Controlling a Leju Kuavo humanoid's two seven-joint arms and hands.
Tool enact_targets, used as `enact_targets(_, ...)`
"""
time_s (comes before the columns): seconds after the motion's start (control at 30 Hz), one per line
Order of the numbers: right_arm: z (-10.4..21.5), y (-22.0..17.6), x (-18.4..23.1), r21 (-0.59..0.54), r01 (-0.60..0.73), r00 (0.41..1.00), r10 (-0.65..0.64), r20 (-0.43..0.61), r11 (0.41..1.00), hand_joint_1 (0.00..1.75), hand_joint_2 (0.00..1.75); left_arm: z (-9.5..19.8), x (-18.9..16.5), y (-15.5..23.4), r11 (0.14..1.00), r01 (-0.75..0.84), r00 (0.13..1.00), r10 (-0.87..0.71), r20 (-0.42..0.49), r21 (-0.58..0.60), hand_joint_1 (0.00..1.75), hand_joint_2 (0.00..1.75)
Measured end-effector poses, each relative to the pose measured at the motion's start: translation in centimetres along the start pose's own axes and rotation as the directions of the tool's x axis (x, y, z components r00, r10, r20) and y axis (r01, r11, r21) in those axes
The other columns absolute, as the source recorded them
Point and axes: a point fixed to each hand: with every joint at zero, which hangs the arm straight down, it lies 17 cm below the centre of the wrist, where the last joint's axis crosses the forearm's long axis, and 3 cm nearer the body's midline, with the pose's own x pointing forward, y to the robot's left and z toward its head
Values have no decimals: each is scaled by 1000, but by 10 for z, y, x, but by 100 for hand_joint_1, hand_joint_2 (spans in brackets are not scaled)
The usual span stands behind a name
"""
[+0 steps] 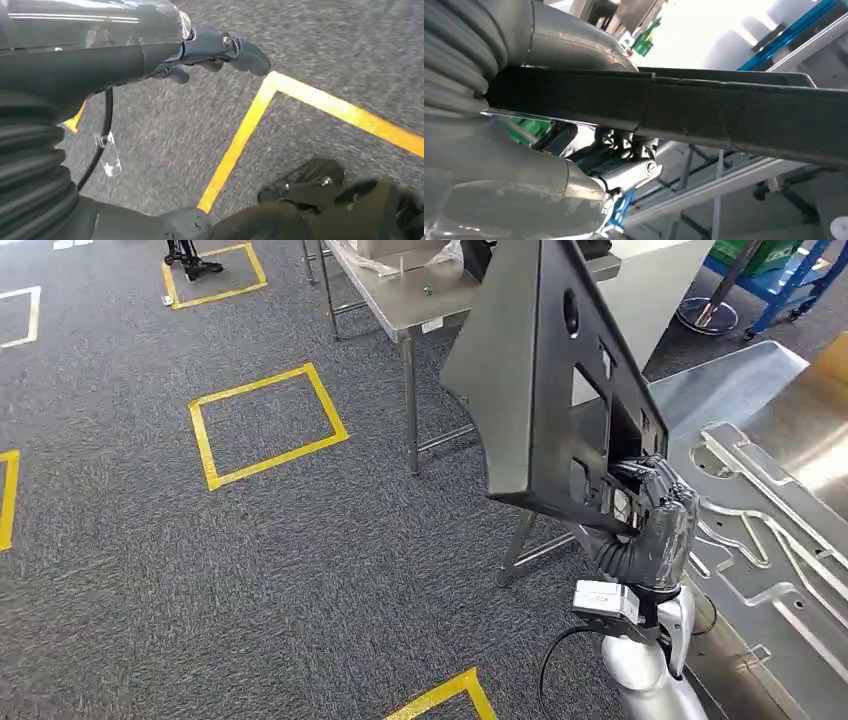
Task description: Take the parts from the cabinet and place them on the table.
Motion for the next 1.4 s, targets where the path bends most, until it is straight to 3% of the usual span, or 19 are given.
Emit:
enact_targets(0.27,4,4,0,7,-2,1000,2,-1,1000,175,175,0,0,-3,1000,3,1000,-3,-4,-5,0,175)
enact_targets(0.43,11,-4,-3,-27,-103,995,103,-3,994,175,175,0,2,-5,1000,-7,1000,7,-2,-8,0,175)
enact_targets(0.63,15,-10,-11,-33,-131,991,130,-31,991,175,175,0,5,-5,1000,-11,1000,11,3,-6,0,175)
enact_targets(0.93,19,-8,-17,-36,-104,993,101,-67,994,175,175,2,0,-8,1000,-13,1000,13,-4,-12,0,175)
enact_targets(1.4,26,-8,-1,-48,-62,998,61,-27,997,175,175,1,3,-10,1000,-7,1000,7,-4,-16,0,175)
